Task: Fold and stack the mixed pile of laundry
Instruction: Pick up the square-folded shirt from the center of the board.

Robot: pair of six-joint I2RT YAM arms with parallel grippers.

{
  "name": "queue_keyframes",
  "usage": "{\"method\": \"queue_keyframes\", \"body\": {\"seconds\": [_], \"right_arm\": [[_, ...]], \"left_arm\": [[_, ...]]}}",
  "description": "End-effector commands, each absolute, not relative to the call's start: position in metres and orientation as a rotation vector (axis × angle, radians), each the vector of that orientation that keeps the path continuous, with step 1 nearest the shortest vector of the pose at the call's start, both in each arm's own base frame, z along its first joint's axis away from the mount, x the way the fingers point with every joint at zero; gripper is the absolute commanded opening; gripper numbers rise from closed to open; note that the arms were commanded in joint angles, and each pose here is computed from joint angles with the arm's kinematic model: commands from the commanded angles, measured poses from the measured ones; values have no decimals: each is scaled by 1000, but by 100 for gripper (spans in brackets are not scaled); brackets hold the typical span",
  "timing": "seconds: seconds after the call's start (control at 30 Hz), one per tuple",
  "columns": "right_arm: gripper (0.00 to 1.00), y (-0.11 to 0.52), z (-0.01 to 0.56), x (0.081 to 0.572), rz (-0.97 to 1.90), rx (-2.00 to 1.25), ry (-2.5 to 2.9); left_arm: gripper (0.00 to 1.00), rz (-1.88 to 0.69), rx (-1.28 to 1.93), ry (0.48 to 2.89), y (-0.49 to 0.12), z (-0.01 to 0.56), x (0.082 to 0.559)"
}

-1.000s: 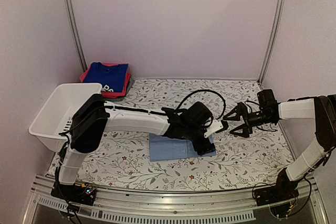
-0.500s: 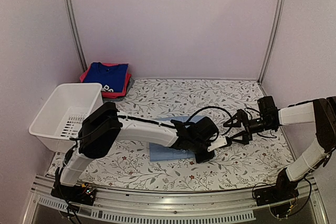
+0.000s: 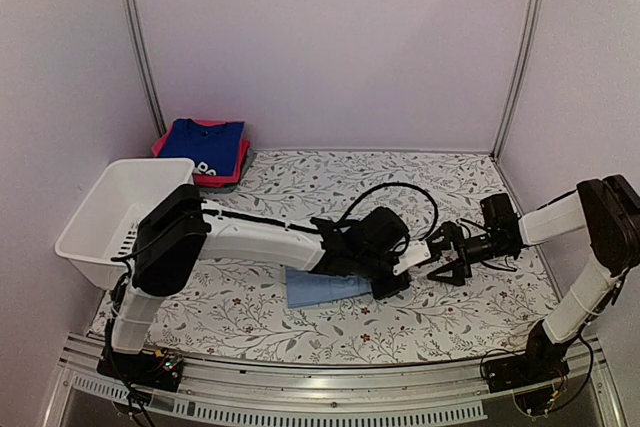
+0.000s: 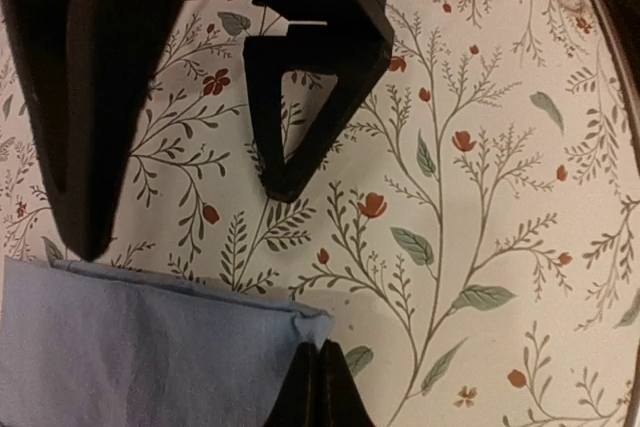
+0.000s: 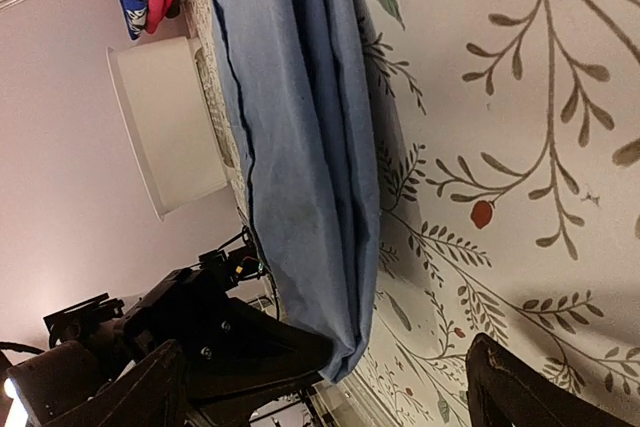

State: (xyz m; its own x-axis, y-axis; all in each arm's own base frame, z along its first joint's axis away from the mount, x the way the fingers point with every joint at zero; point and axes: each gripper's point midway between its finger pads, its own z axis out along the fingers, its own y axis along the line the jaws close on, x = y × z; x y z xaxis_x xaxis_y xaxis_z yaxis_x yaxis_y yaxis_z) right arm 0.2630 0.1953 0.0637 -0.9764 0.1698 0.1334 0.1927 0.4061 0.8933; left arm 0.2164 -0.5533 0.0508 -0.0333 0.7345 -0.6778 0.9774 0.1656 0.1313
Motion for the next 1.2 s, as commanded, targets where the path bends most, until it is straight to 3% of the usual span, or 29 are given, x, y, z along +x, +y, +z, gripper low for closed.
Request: {"method": "queue_keyframes", "body": {"seconds": [0.0, 0.3, 0.7, 0.9, 1.17], "right_arm": [[96, 217, 59, 260, -1683, -298, -2545], [94, 250, 54, 273, -1680, -310, -2489], [69, 268, 25, 302, -1641, -390, -2433], [51, 274, 17, 318, -1638, -412, -2437], [46, 285, 6, 326, -1613, -411, -2436]], "left_arm": [[0, -583, 1529, 1760, -558, 95, 228], [0, -626, 1544, 1732, -557, 104, 221], [0, -702, 1572, 1686, -556, 118, 209], [0, -730, 1604, 1678, -552, 117, 201], [0, -754, 1628, 1667, -550, 117, 195]]}}
